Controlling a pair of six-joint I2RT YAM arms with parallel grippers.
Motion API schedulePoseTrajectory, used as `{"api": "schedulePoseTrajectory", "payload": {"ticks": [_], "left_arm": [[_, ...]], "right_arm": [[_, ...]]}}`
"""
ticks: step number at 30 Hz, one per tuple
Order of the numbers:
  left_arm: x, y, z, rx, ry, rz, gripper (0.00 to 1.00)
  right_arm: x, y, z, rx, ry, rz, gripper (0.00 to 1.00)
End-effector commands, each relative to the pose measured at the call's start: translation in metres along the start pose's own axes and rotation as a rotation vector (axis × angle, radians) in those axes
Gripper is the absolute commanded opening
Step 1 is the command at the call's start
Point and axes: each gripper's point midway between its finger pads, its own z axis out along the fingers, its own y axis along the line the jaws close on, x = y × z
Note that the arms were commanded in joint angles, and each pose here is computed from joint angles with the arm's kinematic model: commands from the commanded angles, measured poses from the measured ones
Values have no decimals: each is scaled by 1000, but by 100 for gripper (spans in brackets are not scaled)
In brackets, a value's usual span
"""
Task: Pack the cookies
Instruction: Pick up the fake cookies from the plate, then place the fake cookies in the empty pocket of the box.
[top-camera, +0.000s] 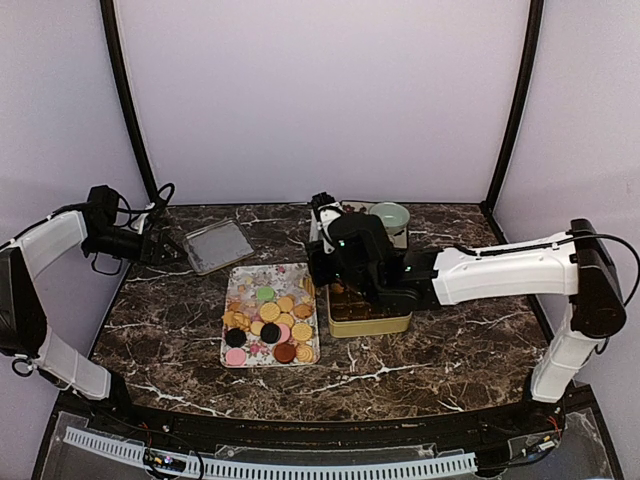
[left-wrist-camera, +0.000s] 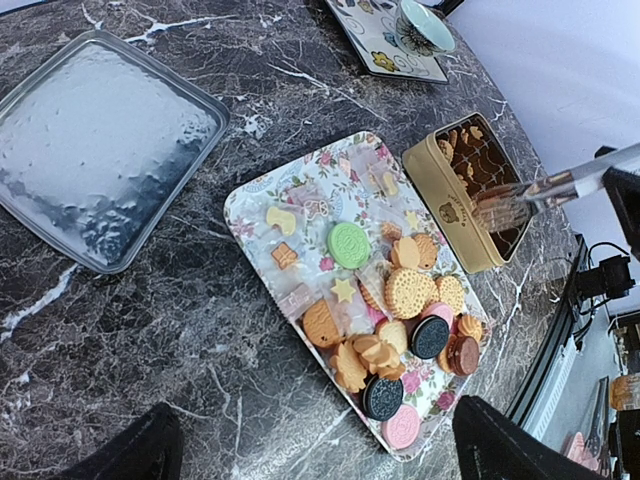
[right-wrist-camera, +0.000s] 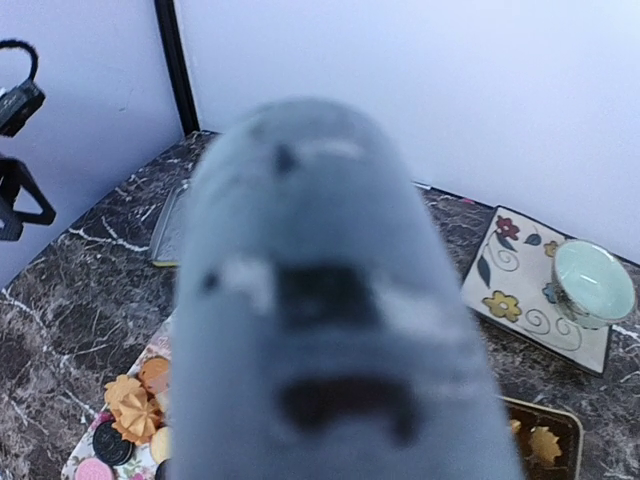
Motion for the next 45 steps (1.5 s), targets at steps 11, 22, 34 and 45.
{"api": "schedulePoseTrajectory", "payload": {"ticks": [11,22,34,45], "left_arm": [[-4,-9,-9,9,-18,5,96],[-4,-7,-7,8,-16,0,96],[-4,-5,-6,6,-13,-5,96],[-4,-5,-7,3,-13,-2,96]], "right_arm": [[-23,-121,-23,174,-59,37,7],[-2,-136,-14,206,-14,-22,6],[2,-141,-10,212,-5,-42,12],[4,-141,-10,212,-1,-32,31]]}}
